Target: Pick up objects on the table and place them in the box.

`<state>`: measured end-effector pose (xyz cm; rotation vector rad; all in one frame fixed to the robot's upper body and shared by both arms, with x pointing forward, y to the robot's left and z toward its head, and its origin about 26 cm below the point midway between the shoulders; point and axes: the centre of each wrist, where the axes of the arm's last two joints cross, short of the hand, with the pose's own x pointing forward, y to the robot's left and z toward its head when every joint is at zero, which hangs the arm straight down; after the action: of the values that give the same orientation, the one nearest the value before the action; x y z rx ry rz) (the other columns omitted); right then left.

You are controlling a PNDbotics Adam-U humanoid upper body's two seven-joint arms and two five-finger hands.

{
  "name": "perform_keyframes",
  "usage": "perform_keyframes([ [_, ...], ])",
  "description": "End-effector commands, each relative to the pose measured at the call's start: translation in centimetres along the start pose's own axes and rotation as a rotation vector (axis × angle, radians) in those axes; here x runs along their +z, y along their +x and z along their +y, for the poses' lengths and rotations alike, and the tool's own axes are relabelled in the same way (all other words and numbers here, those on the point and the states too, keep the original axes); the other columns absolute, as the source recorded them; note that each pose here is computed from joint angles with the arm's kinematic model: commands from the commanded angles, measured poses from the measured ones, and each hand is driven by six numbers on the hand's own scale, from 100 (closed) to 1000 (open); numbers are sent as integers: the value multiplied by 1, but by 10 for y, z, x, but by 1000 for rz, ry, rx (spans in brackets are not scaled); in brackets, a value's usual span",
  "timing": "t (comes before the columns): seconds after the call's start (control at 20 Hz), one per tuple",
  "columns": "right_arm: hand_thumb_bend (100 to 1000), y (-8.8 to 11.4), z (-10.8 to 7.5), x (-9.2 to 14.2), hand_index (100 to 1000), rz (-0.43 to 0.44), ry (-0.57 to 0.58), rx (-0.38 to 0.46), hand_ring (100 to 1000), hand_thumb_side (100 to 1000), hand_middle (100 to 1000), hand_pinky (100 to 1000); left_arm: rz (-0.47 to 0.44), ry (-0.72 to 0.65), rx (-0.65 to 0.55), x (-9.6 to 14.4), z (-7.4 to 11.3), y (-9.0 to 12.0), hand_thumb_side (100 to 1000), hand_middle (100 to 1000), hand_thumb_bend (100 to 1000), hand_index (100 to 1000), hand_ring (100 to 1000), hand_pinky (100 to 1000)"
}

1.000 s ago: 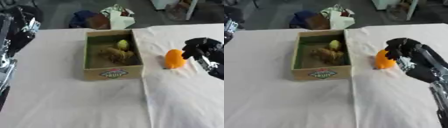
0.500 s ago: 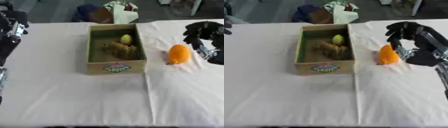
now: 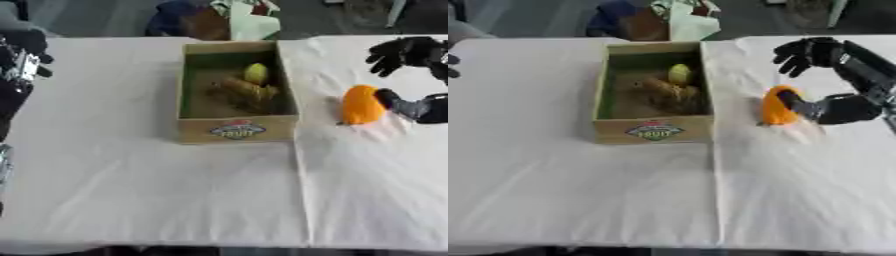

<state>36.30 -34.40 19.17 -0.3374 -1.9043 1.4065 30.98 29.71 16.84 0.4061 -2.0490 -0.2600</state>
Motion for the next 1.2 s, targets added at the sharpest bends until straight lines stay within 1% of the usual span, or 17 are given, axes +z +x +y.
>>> perform_keyframes([
  [0.05,469,-11,-16,6,893,48,41,84,754,402,769,695,-25,7,-2,-1,5,7,666,588,404,679,587,534],
  [0.1,494,-16,-16,6,898,66,53,92,760,423,773,701,-23,6,0,-1,4,7,665,588,402,678,586,534],
  [0.2,509,-26,-15,8,900,106,76,101,766,460,775,704,-21,1,3,0,3,6,669,588,401,679,586,534],
  [0.4,527,-47,-9,14,898,189,80,102,764,491,767,698,-13,-1,4,2,3,5,670,588,399,679,586,533],
  [0.55,521,-62,-4,19,894,266,48,101,760,488,759,693,-7,-3,7,3,2,4,670,587,398,679,585,532],
  [0.7,516,-72,2,20,891,322,20,112,754,481,753,689,-1,-6,11,3,1,2,669,587,397,679,585,532],
  [1.0,510,-86,16,18,877,382,14,113,739,476,741,680,6,-5,18,5,0,1,667,586,394,678,584,530],
  [1.05,515,-88,19,18,875,389,13,114,736,457,738,678,8,-5,19,5,0,0,668,586,394,679,583,530],
  [1.1,508,-89,21,18,874,396,11,114,734,472,736,677,9,-7,20,5,-1,0,668,587,393,679,584,530],
  [1.2,513,-92,26,17,869,404,14,113,732,465,731,676,11,-9,22,6,-1,0,668,586,394,679,583,530],
])
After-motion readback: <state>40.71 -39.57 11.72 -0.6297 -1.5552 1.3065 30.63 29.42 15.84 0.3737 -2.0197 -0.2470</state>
